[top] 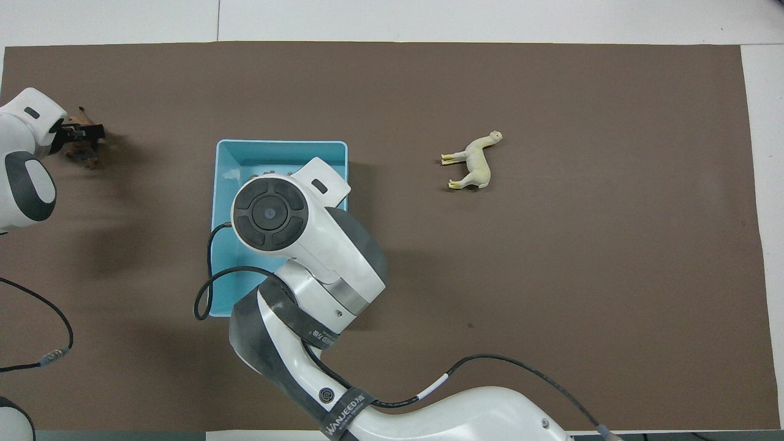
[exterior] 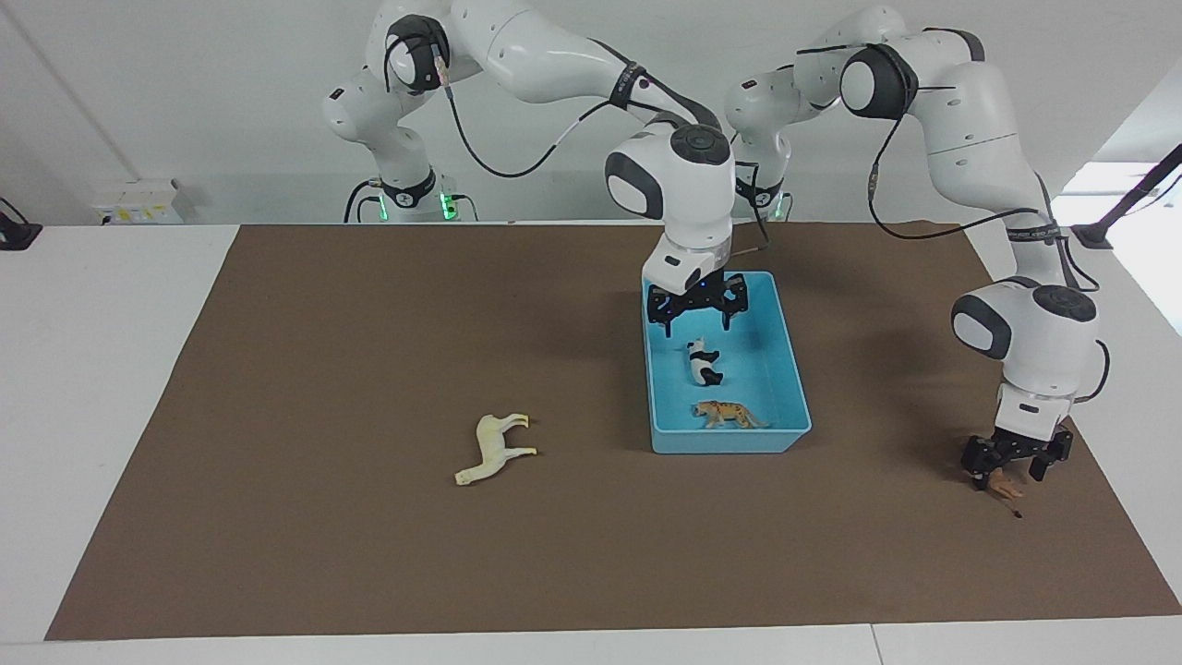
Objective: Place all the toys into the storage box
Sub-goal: 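Drop the deer with the right gripper while the left gripper grasps the horse, then lift the horse with the left gripper while the right gripper grasps the llama, then drop the horse with the left gripper while the right gripper lifts the llama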
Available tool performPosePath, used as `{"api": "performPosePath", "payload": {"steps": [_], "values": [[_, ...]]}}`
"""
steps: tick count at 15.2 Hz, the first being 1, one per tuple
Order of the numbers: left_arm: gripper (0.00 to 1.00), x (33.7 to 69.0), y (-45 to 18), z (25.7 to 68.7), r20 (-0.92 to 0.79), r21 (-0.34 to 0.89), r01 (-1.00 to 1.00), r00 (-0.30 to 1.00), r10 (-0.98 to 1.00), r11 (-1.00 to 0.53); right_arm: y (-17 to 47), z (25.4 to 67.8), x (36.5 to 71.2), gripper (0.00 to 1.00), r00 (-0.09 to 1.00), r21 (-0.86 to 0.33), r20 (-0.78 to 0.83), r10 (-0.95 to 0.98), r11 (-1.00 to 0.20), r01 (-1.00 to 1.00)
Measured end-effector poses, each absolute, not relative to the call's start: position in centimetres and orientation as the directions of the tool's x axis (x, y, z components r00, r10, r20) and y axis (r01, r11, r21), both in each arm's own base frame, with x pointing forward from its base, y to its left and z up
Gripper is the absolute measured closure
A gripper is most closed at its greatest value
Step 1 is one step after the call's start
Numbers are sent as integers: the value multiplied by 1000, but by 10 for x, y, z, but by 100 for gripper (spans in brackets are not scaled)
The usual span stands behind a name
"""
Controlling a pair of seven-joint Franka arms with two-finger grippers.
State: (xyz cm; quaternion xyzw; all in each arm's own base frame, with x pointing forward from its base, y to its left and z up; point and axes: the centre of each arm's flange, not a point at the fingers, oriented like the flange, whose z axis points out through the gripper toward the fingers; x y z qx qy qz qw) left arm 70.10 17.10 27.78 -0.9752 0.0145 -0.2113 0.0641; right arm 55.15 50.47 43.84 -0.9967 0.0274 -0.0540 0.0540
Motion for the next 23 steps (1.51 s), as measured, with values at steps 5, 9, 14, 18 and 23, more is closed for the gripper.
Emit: {"api": "performPosePath", "payload": {"steps": [5, 9, 14, 18, 23], "values": [[64, 702, 161, 282, 413, -126, -15, 908, -66, -992, 396, 457, 623, 0, 972, -56, 122, -202, -979, -196], [82, 717, 143, 305, 364, -108, -31, 929, -68, -994, 303, 420, 665, 0, 988, 5, 76, -138, -990, -139], [86, 740, 59, 369, 250, -25, 59, 967, 51, -998, 246, 361, 679, 0, 992, 14, 95, -85, -996, -86], [86, 710, -75, 463, 165, 18, 176, 970, 177, -984, 227, 313, 668, 0, 997, 36, 74, -9, -999, -12], [85, 634, -225, 479, 91, 15, 243, 966, 243, -970, 218, 301, 656, 0, 998, 41, 54, 44, -998, 42]]}}
